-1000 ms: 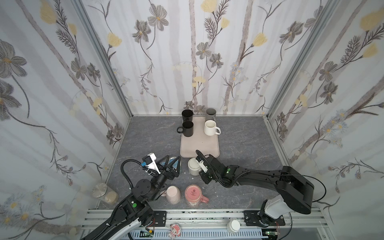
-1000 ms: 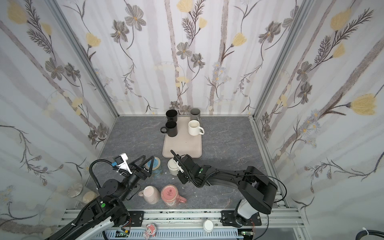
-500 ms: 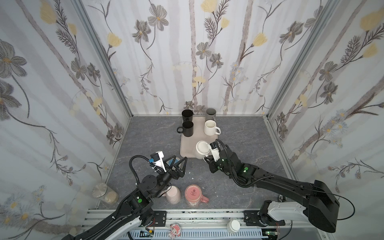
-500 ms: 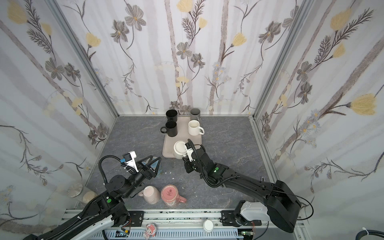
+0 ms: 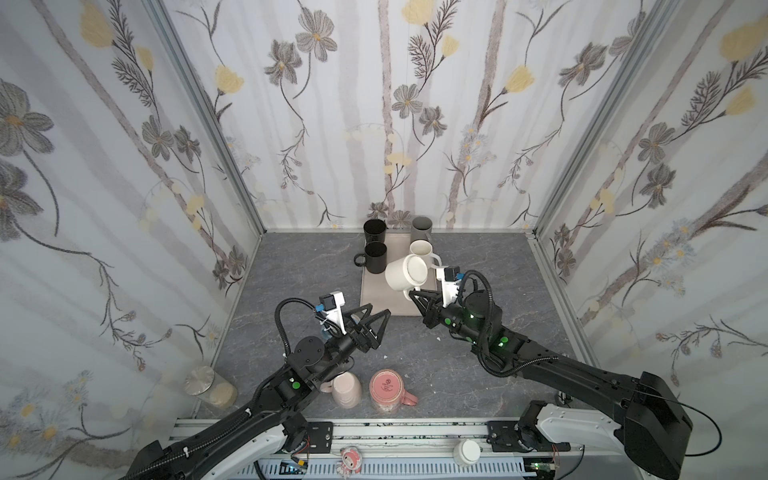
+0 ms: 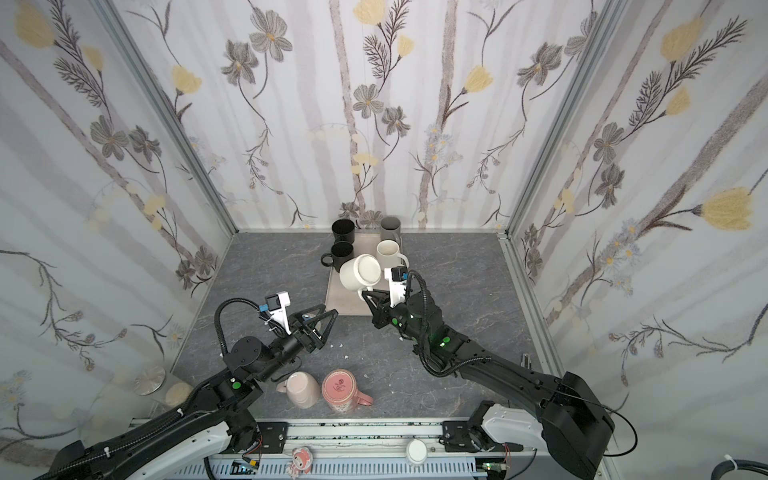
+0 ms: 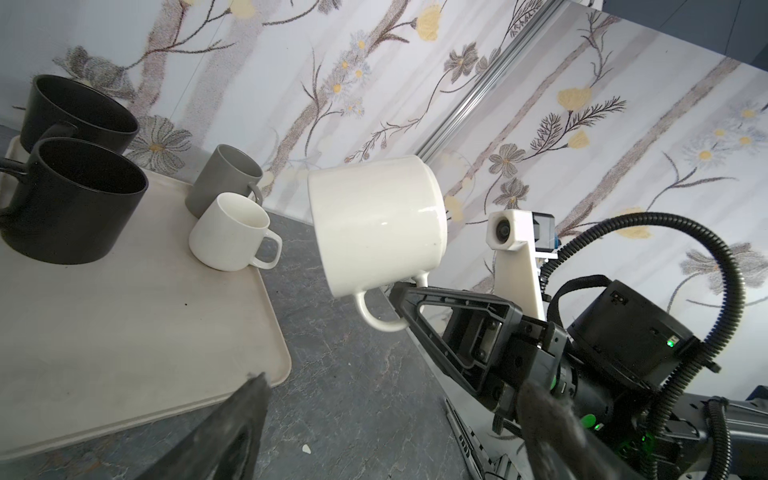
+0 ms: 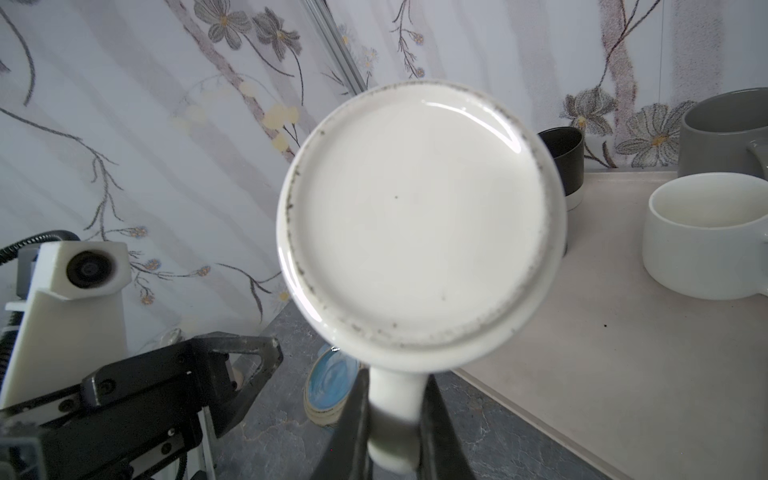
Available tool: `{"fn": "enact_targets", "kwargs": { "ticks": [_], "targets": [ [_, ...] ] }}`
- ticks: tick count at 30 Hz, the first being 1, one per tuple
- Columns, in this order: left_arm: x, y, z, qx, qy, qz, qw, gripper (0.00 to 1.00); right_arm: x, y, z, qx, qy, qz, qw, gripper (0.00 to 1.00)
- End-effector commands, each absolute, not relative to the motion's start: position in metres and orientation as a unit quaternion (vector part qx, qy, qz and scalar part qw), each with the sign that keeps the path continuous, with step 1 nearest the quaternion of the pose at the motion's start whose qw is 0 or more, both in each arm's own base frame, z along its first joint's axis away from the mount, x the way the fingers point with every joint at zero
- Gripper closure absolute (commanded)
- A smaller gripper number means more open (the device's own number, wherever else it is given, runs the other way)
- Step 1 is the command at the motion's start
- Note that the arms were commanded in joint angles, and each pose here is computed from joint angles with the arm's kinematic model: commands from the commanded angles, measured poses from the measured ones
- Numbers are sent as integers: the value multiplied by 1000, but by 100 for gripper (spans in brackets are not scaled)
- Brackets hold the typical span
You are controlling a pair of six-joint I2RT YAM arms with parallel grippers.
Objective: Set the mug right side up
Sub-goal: 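Lift and turn the red-lined mug with the right gripper toward the left gripper, then grasp the red-lined mug's body with the left gripper and open the right gripper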
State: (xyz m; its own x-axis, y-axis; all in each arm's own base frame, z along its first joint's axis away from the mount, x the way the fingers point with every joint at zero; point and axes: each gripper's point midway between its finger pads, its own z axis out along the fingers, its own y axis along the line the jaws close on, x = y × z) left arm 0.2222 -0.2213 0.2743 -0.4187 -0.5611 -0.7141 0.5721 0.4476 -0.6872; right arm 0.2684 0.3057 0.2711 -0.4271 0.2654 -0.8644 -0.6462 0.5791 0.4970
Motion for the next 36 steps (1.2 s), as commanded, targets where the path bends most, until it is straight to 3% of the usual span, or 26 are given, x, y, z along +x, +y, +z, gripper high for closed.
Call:
{"fn": "enact_targets", "kwargs": {
  "ticks": [1,6,16,36],
  "targets": [
    [214,-224,303,17,608,-577,545,8,261,309,326,-114,641,517,556,100],
    [213,-227,311,24,584,-603,543,11,255,308,348,-105,609,555,558,100],
    [213,-234,332,41,541,-652,530,29,227,326,385,-142,529,660,513,100],
    [226,-234,354,34,507,-677,532,71,215,338,373,-142,518,714,448,100]
  ]
}}
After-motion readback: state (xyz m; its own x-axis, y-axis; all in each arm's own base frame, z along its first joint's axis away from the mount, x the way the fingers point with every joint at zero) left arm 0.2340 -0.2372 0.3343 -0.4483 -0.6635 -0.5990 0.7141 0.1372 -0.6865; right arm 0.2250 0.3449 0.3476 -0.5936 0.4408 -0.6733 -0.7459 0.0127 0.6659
